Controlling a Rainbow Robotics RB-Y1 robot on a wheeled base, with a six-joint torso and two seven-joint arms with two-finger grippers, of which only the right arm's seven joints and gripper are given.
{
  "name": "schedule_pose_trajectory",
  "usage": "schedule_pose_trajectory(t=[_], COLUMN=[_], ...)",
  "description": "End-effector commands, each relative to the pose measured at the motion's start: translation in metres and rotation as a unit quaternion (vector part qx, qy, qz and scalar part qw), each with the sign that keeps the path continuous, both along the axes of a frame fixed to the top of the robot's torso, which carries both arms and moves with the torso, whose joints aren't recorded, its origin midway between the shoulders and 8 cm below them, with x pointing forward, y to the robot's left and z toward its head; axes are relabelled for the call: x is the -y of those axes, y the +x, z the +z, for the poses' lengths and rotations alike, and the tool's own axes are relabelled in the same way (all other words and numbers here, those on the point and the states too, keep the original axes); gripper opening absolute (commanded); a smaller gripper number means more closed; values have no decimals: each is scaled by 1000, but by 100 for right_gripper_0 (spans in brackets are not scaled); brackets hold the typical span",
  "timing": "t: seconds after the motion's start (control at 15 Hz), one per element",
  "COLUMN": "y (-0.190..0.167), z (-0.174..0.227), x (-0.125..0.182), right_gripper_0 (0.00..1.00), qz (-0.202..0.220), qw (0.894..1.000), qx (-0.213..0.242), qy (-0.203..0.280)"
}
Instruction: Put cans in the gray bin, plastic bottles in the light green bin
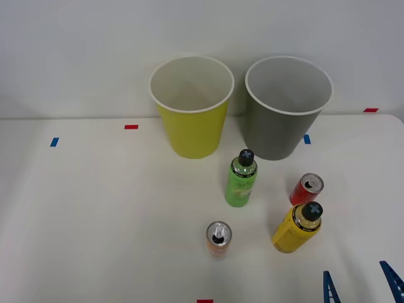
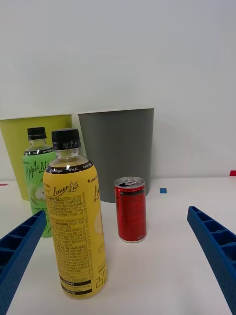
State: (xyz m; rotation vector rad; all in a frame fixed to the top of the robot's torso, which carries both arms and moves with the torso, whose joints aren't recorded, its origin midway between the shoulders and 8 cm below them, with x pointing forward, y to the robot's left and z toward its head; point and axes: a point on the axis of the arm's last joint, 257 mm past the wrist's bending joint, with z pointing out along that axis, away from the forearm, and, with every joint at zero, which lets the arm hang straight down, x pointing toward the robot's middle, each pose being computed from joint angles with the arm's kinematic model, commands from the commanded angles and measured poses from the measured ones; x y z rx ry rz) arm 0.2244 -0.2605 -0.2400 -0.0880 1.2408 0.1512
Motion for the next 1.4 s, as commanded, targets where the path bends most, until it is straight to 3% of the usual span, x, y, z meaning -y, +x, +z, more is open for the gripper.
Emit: schedule_pose_trajectory(t=[0.07, 1.4], y=[0, 0], z=[0, 0], x=[0, 0], right_gripper_0=[100, 100], qz=[0, 0], qw=[1000, 1000], qx=[0, 0], qy=[0, 0])
